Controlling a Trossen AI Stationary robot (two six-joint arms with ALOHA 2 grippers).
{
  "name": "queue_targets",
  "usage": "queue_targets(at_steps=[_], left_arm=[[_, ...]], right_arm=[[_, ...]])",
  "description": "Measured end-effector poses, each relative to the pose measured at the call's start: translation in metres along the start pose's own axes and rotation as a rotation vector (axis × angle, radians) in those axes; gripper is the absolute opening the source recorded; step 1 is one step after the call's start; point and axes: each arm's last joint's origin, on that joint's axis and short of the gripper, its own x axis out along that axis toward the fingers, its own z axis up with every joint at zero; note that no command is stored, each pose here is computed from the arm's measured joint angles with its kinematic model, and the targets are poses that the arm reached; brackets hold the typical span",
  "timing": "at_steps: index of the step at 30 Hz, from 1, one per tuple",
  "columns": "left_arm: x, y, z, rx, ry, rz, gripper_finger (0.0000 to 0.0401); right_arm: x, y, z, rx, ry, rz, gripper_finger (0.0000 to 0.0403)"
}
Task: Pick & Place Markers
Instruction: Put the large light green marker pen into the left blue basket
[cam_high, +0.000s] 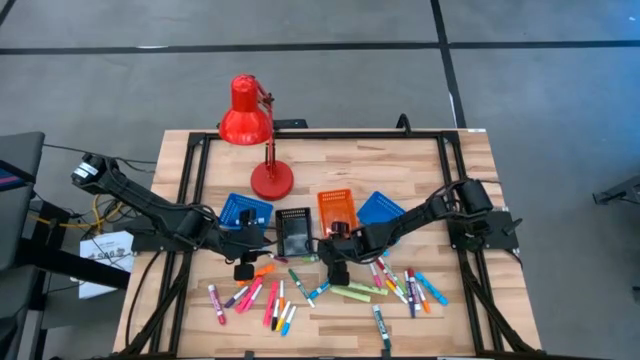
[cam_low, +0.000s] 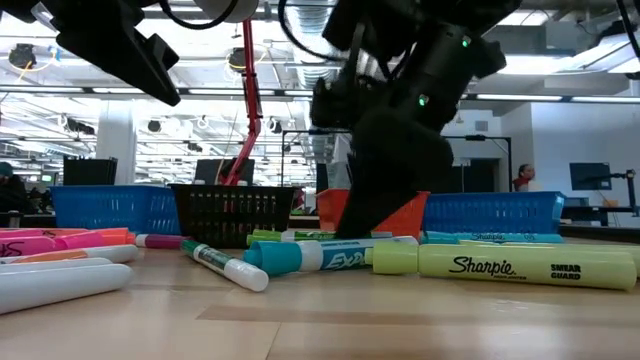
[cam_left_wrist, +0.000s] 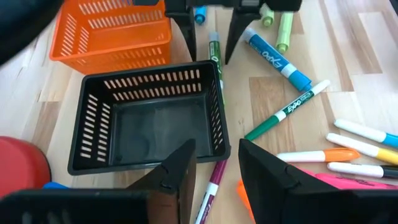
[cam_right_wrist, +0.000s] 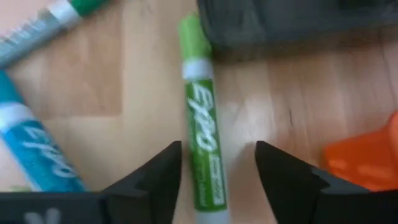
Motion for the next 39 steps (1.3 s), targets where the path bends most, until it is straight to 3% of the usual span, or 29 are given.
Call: queue_targets(at_steps=[9, 15, 18, 23, 28, 32, 37, 39], left_arm=[[0.0, 0.0, 0.002, -0.006, -0.016, -0.004, 0.0117], [0.0, -0.001, 0.004, -0.015, -0.037, -0.009, 0.0117], [0.0, -0.001, 0.005, -0.021, -0.051, -0.013, 0.0117], [0.0, -0.002, 0.007, -0.023, -0.065, -0.016, 0.0117], [0.0, -0.002, 0.007, -0.026, -0.073, -0.018, 0.0117], [-0.001, -0.003, 0.013, -0.011, -0.128, -0.029, 0.0117], [-0.003, -0.004, 0.022, -0.012, -0.227, -0.014, 0.0117], [-0.003, -0.003, 0.023, -0.016, -0.238, 0.001, 0.0117]], right_arm=[[-0.002, 0.004, 0.0, -0.007, 0.002, 0.032, 0.0046], [-0.047, 0.01, 0.026, -0.015, -0.059, 0.054, 0.0047], [-0.069, 0.011, 0.032, -0.021, -0.074, 0.048, 0.0068], [-0.117, 0.008, 0.043, -0.115, -0.23, -0.099, 0.0088], [-0.132, -0.006, 0.054, -0.182, -0.345, -0.263, 0.0056], [-0.111, -0.023, 0.072, -0.225, -0.447, -0.14, 0.005], [-0.09, -0.037, 0.089, -0.248, -0.598, 0.071, 0.0082], [-0.085, -0.041, 0.088, -0.243, -0.591, 0.125, 0.0086]])
